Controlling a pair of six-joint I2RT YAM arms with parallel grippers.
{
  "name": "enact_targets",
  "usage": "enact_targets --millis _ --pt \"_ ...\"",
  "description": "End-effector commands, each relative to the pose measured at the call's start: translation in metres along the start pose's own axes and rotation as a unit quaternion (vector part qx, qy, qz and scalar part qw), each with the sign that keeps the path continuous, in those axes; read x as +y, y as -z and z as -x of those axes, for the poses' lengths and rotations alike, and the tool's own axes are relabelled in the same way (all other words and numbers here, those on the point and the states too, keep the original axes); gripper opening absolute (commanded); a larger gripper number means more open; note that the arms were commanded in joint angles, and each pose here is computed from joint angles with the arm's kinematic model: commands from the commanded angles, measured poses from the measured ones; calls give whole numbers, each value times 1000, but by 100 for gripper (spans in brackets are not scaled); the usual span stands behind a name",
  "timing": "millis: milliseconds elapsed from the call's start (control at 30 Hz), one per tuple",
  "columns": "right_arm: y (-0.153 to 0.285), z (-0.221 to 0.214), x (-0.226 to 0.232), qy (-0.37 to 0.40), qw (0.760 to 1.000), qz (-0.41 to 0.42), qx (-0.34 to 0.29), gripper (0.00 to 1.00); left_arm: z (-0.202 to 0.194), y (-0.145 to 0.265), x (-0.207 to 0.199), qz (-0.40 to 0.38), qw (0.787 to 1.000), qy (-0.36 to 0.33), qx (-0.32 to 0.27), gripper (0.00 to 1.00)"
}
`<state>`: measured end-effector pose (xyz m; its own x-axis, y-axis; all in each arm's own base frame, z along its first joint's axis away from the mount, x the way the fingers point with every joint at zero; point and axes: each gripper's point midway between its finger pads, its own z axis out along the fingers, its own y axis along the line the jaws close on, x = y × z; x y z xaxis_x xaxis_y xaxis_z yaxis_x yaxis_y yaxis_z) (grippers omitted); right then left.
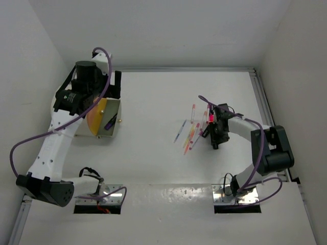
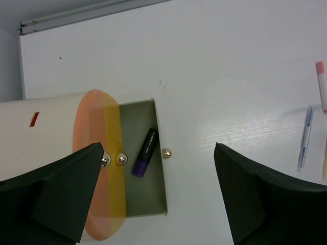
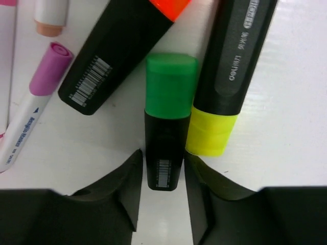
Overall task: Sort the stationery into containers
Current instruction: Pick up the pen from the center of the board.
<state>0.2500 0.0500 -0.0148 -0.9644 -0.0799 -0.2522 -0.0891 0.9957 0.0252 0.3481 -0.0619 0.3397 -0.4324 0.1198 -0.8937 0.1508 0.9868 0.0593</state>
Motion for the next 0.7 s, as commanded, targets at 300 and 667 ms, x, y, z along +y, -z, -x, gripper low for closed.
enact_targets --millis 300,667 --pt "53 39 56 60 989 108 -83 0 -10 11 -41 -146 989 29 -23 100" --pt "189 104 184 86 910 326 -243 0 -66 39 -146 -408 901 143 43 95"
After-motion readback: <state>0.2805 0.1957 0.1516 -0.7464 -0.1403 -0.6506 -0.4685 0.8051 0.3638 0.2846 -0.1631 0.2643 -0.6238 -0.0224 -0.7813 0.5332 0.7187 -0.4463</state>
